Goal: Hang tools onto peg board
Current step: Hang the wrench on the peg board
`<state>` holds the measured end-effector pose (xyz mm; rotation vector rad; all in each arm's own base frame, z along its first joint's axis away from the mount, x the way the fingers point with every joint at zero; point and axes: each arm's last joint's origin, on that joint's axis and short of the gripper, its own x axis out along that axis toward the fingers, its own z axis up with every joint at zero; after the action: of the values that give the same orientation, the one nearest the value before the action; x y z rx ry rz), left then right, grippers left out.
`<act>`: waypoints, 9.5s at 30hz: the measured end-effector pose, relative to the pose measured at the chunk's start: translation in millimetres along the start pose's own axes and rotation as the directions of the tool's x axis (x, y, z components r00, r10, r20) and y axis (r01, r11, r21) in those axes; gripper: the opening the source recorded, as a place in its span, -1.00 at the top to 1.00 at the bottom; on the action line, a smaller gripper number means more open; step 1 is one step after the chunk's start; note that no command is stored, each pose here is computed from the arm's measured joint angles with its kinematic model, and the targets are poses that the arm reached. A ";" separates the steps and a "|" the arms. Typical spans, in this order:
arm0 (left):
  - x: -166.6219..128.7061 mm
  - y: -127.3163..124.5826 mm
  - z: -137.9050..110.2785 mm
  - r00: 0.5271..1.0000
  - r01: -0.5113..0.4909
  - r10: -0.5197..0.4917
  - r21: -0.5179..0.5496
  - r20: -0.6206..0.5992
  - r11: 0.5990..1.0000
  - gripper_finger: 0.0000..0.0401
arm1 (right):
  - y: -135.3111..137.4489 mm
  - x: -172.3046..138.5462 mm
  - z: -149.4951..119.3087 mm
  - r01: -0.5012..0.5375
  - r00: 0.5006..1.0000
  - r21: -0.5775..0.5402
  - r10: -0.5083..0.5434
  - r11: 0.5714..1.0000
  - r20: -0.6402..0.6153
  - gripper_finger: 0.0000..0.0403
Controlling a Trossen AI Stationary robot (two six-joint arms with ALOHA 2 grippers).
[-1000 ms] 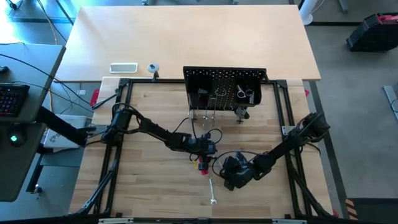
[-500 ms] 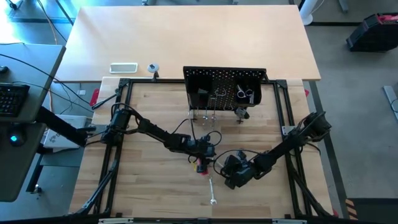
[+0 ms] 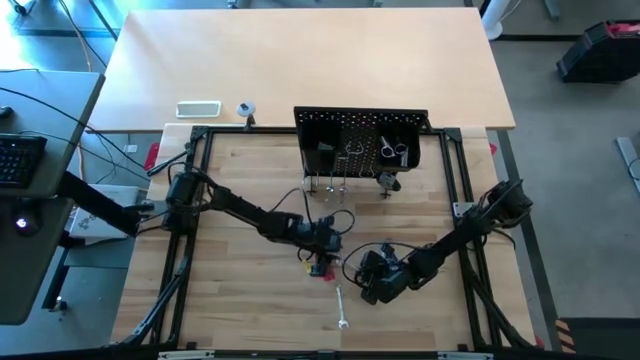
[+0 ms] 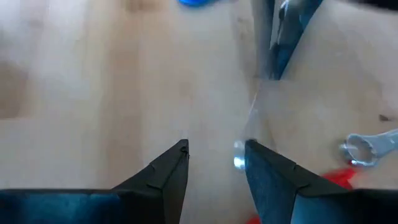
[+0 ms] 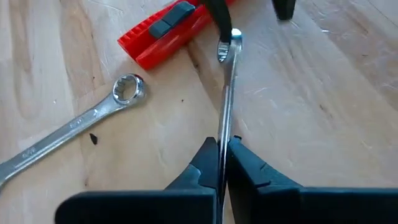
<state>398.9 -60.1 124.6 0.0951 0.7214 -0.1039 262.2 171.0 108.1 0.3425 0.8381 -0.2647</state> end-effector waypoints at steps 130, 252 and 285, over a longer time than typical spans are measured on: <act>-137.6 40.2 -60.7 0.808 -0.108 0.237 -0.259 0.540 0.960 1.00 | 13.7 -92.3 80.3 0.279 0.737 -0.203 -0.074 0.939 0.672 0.08; -36.8 -70.7 -0.7 0.939 0.255 -0.337 0.512 0.072 0.820 0.22 | 51.7 -18.4 -11.8 -0.340 0.910 -0.175 0.370 0.924 0.187 0.08; 36.2 -67.7 8.9 0.888 0.443 -0.414 0.613 -0.199 0.654 0.96 | 56.1 -27.2 -30.4 -0.322 0.925 -0.109 0.337 0.940 0.174 0.08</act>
<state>423.1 -130.5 103.9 0.5978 0.7119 -0.8238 244.4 236.8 120.7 0.3727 0.5880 0.0511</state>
